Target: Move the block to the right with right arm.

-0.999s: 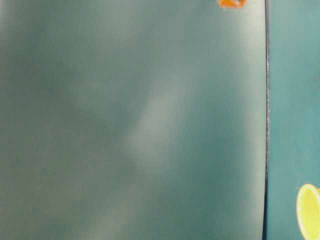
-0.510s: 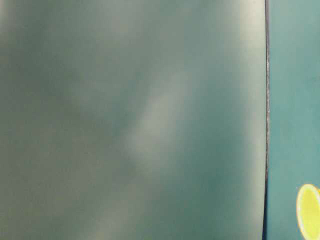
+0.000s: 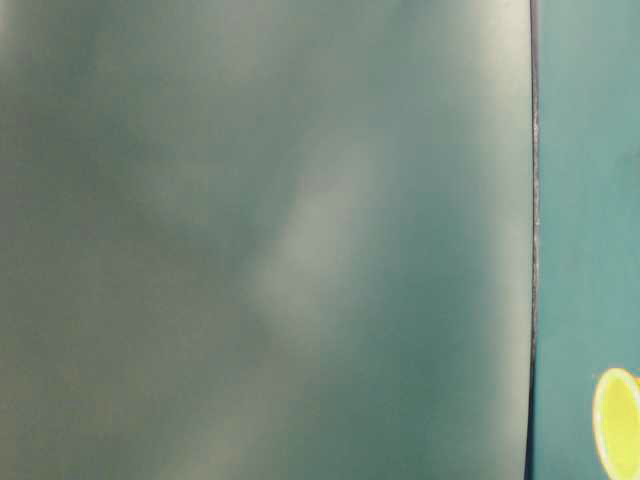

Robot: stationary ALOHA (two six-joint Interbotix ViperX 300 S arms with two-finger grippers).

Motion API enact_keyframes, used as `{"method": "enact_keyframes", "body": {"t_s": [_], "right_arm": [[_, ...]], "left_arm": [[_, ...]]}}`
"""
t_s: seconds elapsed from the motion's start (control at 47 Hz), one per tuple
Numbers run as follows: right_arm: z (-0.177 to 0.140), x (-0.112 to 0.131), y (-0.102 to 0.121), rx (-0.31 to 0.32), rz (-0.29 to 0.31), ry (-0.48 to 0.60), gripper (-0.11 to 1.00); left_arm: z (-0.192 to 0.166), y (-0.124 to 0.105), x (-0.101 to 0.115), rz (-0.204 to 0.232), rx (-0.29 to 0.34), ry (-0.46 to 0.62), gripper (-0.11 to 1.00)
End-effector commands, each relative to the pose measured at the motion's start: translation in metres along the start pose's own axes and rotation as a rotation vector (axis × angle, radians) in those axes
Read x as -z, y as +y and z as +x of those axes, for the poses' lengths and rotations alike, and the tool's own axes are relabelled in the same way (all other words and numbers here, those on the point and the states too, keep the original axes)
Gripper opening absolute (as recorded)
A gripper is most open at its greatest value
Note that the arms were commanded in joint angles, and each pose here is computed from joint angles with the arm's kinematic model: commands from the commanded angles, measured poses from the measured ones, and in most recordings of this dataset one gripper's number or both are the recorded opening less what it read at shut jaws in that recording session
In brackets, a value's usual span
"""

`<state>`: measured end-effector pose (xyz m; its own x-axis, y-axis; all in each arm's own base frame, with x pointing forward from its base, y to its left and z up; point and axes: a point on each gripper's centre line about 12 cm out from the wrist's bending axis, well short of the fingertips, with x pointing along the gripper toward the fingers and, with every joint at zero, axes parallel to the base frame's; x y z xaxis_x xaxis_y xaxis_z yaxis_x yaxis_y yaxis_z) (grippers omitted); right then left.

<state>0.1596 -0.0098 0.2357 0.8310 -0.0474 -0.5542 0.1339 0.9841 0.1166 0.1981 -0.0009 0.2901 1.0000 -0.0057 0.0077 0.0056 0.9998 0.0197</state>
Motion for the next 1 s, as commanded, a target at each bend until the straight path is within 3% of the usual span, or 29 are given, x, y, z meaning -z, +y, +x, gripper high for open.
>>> {"method": "enact_keyframes", "body": {"t_s": [0.0, 0.978], "right_arm": [[-0.006, -0.002, 0.001, -0.003, 0.002, -0.003, 0.41], [-0.038, 0.013, 0.002, -0.023, 0.020, 0.012, 0.41]], "left_arm": [[0.003, 0.000, -0.011, 0.003, 0.001, -0.025, 0.00], [0.003, 0.000, -0.011, 0.003, 0.001, -0.025, 0.00]]}}
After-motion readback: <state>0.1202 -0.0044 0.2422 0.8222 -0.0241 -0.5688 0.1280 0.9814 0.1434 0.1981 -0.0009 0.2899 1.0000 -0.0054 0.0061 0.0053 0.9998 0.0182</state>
